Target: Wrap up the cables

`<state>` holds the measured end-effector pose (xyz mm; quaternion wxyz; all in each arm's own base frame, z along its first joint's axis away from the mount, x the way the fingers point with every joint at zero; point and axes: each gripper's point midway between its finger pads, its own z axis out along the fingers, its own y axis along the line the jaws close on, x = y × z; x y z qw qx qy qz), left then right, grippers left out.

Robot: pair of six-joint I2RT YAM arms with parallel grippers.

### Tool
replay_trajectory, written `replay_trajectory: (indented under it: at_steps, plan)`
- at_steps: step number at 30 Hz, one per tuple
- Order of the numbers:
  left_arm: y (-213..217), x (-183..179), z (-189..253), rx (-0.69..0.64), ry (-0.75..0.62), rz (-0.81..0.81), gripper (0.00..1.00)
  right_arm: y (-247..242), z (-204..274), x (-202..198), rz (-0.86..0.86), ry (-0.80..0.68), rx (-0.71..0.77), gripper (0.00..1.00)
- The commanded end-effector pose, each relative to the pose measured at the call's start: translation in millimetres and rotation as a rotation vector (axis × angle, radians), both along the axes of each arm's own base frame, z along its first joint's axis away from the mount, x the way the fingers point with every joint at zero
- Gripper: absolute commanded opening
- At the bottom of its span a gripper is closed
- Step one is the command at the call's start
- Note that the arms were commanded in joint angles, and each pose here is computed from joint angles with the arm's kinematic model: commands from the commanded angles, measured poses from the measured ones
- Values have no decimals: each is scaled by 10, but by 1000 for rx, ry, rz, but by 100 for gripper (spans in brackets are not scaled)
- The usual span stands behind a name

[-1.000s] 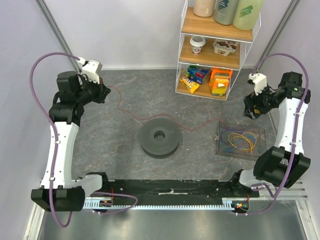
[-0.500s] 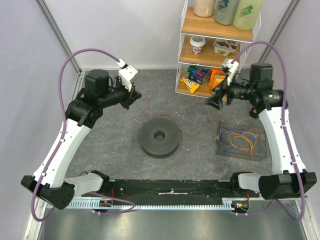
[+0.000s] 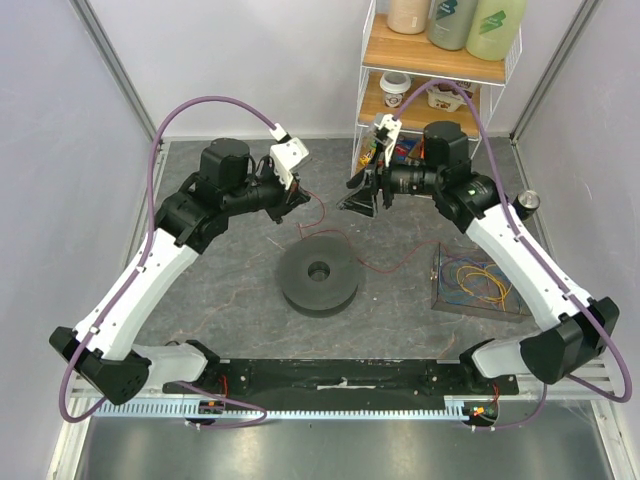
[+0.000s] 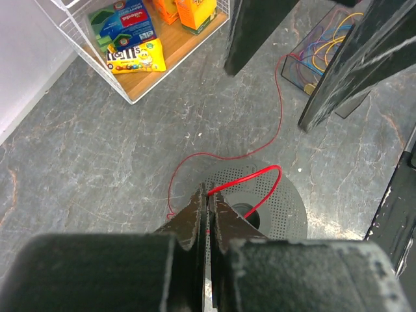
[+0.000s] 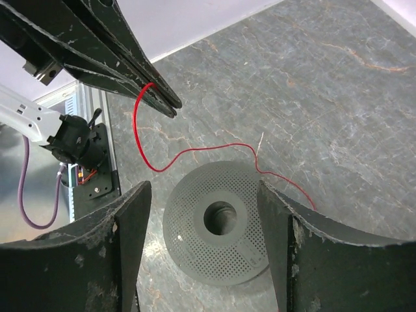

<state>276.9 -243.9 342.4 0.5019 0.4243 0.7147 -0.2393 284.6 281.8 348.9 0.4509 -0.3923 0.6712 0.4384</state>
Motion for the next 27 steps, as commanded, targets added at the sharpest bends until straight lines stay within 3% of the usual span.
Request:
replay_trajectory:
  at_steps: [1, 12, 18, 20, 23, 25, 27]
  plan:
    - [-70, 19, 160, -28, -71, -28, 2, 198, 206, -54, 39, -52, 43, 73]
    - [-57, 19, 122, -43, -38, 4, 2, 453, 12, -164, 125, -78, 5, 72]
    - [-82, -124, 86, -71, 4, -34, 2, 447, 20, -40, 73, -105, -11, 42]
    - [-87, -162, 70, -79, 22, -41, 2, 448, 55, -45, 72, -118, -5, 29]
    - [-111, -250, 75, -102, 46, -70, 2, 431, 78, -47, 70, -132, -5, 0]
    - [-119, -320, 95, -121, 53, -98, 6, 410, 93, -76, 76, -153, -7, 0]
    - [-88, -375, 117, -136, 60, -126, 25, 385, 109, -120, 87, -169, -12, 0]
